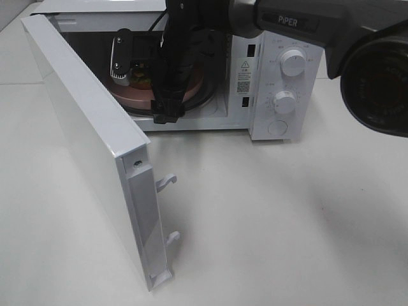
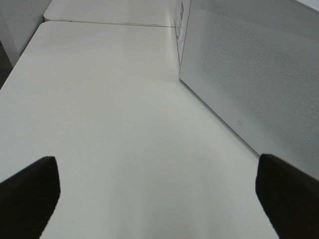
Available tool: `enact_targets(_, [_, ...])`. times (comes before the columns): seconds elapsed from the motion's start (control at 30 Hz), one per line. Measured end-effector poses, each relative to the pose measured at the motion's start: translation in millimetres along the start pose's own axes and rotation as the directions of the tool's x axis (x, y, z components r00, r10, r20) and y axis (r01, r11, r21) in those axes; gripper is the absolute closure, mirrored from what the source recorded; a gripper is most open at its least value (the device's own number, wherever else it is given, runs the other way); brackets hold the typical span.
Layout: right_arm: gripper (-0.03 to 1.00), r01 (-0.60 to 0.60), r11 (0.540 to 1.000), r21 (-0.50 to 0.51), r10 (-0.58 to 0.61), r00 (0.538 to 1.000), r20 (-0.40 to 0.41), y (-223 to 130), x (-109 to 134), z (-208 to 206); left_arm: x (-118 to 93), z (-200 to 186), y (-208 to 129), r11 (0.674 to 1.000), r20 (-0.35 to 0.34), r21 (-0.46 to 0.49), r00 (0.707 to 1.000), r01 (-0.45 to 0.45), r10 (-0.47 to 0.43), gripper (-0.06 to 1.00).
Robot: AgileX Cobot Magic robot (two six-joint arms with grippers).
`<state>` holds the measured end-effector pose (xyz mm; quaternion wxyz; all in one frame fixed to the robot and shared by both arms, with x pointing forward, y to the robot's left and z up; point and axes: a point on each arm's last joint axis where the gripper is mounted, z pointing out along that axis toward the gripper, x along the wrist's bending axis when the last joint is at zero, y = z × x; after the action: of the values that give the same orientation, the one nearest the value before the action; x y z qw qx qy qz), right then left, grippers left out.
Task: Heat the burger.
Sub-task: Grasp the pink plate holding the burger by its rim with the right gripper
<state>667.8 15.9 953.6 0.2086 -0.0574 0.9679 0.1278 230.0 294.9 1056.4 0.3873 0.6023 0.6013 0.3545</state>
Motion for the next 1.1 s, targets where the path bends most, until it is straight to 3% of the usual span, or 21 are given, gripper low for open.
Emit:
enact_targets(0.4, [0.14, -0.025, 1.0, 0.004, 0.025, 0.999, 0.025, -12.4, -7.8, 4.0, 0.0, 0.0, 0.0, 1.0, 0.0, 0.0, 1.0, 0.0, 0.0, -0.04])
enact_targets(0.7, [0.2, -0.027, 0.999, 0.017, 0.027, 1.0, 0.005, -18.2, -0.5, 30.6, 0.0, 0.0, 0.0, 1.0, 0.0, 0.0, 1.0, 0.0, 0.0, -0.04])
enact_targets(1.1, [0.2, -0.028, 0.999, 0.019, 0.028, 1.0, 0.001, -19.3, 1.5, 36.9, 0.0, 0.0, 0.0, 1.0, 0.0, 0.0, 1.0, 0.0, 0.0, -0.04])
